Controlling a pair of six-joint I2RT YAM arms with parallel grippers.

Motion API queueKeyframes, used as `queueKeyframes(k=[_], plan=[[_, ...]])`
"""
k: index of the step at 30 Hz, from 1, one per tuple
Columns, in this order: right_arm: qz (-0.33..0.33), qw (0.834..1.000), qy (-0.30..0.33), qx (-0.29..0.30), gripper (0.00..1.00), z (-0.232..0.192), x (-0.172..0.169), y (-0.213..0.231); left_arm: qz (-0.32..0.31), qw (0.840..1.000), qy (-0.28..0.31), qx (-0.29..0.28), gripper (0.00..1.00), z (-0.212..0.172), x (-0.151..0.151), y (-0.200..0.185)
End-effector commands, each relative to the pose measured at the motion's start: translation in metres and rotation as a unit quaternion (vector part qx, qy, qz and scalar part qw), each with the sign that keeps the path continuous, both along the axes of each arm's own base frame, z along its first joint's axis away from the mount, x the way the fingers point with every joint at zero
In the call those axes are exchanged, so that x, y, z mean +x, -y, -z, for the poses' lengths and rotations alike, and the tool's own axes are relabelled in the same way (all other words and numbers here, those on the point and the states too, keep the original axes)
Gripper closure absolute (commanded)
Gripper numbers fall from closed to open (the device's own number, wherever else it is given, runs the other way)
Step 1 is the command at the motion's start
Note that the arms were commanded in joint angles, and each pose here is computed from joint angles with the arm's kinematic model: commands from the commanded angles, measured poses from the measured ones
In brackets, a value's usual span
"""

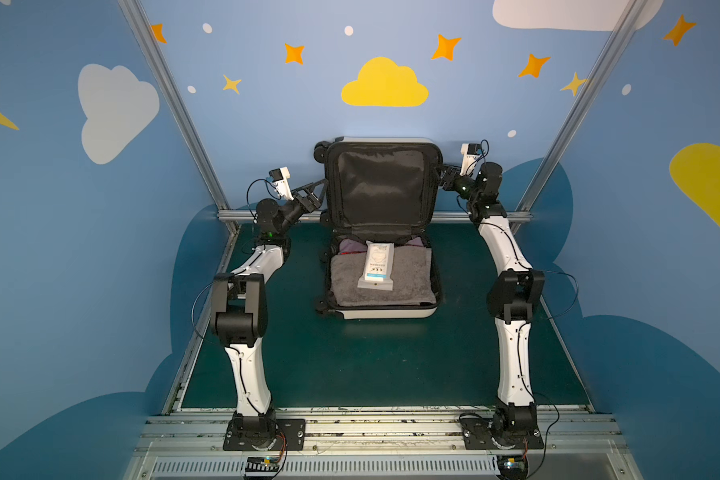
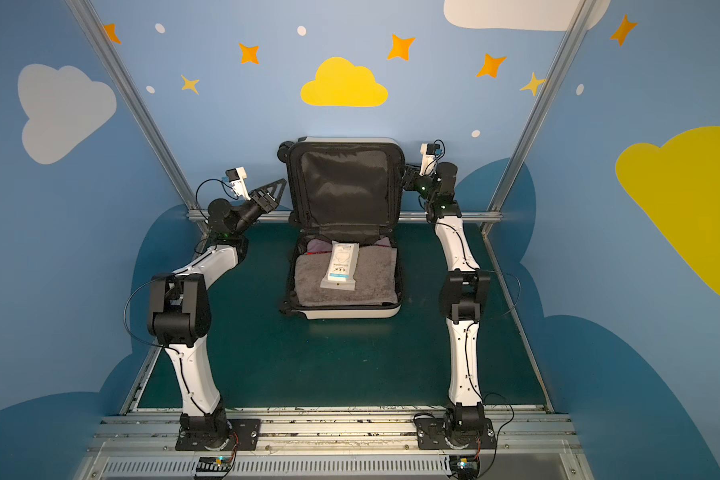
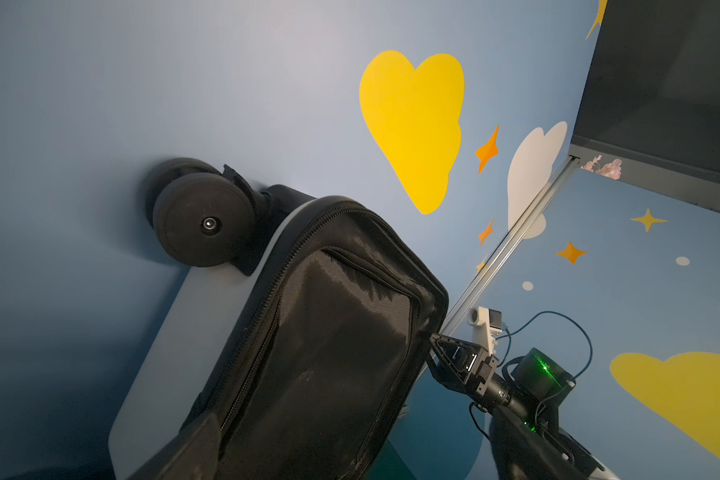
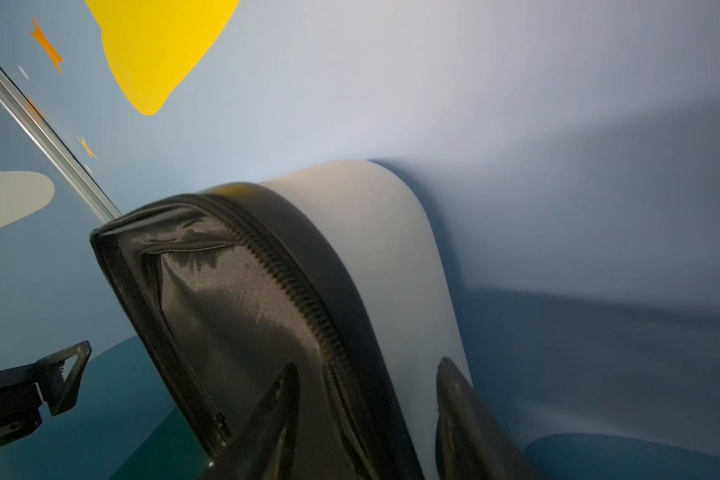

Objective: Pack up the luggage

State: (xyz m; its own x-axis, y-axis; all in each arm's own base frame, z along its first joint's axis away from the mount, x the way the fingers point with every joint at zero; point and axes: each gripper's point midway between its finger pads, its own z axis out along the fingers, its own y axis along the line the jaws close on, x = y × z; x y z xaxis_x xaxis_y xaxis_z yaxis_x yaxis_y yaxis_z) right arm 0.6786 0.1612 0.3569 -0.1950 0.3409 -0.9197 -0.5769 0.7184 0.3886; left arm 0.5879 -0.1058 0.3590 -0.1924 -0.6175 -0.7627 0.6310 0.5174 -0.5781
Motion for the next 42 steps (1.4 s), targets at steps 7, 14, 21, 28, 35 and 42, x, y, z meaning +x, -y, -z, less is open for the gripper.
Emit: queueKeyframes(k=[7, 14, 21, 28, 35, 42], plan=[[-0.009, 1.0, 0.004, 0.018, 0.64, -0.001, 0.003, -0.006, 0.008, 1.0, 0.016, 0.0, 0.01, -0.01, -0.006, 0.002], [-0.015, 1.0, 0.002, 0.018, 0.8, 0.001, 0.002, -0.009, 0.007, 1.0, 0.013, 0.0, 0.01, -0.008, -0.006, 0.003], [-0.025, 1.0, 0.005, 0.007, 1.0, -0.004, -0.005, -0.016, 0.001, 1.0, 0.012, 0.001, 0.01, -0.006, -0.004, -0.002], [-0.034, 0.999, 0.012, 0.004, 1.0, -0.01, -0.016, -0.021, -0.024, 0.999, 0.022, 0.01, 0.01, -0.015, 0.003, -0.014], [-0.047, 0.999, 0.017, -0.001, 1.0, -0.013, -0.029, -0.031, -0.055, 0.998, 0.015, 0.003, 0.01, -0.017, 0.03, -0.033], [-0.059, 0.998, 0.015, -0.005, 1.0, -0.01, -0.035, -0.039, -0.106, 0.992, -0.057, -0.024, 0.01, 0.029, 0.072, -0.068]])
